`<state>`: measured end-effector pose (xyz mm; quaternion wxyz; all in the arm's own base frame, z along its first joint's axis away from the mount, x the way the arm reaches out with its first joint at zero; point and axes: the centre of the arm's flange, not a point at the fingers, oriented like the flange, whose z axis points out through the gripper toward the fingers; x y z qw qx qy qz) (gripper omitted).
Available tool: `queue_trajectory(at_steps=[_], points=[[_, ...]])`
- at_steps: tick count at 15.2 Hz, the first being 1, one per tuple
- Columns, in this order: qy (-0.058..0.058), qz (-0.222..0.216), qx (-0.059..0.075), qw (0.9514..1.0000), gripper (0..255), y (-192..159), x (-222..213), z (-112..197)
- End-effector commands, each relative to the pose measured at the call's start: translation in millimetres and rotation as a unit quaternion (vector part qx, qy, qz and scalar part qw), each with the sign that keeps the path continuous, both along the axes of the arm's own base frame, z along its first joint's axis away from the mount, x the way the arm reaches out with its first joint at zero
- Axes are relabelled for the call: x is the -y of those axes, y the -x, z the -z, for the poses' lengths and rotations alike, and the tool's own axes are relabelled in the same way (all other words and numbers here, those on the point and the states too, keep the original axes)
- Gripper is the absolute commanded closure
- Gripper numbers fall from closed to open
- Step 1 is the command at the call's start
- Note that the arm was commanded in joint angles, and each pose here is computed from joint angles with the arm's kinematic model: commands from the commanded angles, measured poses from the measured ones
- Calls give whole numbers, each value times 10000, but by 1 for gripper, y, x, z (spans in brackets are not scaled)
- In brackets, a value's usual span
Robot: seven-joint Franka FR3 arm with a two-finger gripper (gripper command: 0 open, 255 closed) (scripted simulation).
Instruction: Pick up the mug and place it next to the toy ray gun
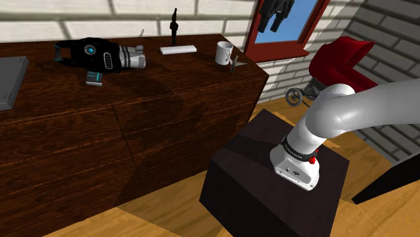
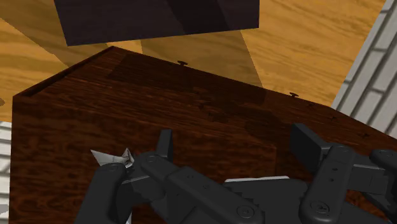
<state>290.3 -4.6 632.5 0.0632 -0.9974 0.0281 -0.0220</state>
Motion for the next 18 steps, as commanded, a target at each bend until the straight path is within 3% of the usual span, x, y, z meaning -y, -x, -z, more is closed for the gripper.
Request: queue_trajectory(at_steps=[1,18], points=[[0,0,0,10000,0,0,0,0],[169,-253,105,9995,0,-147,126,105]])
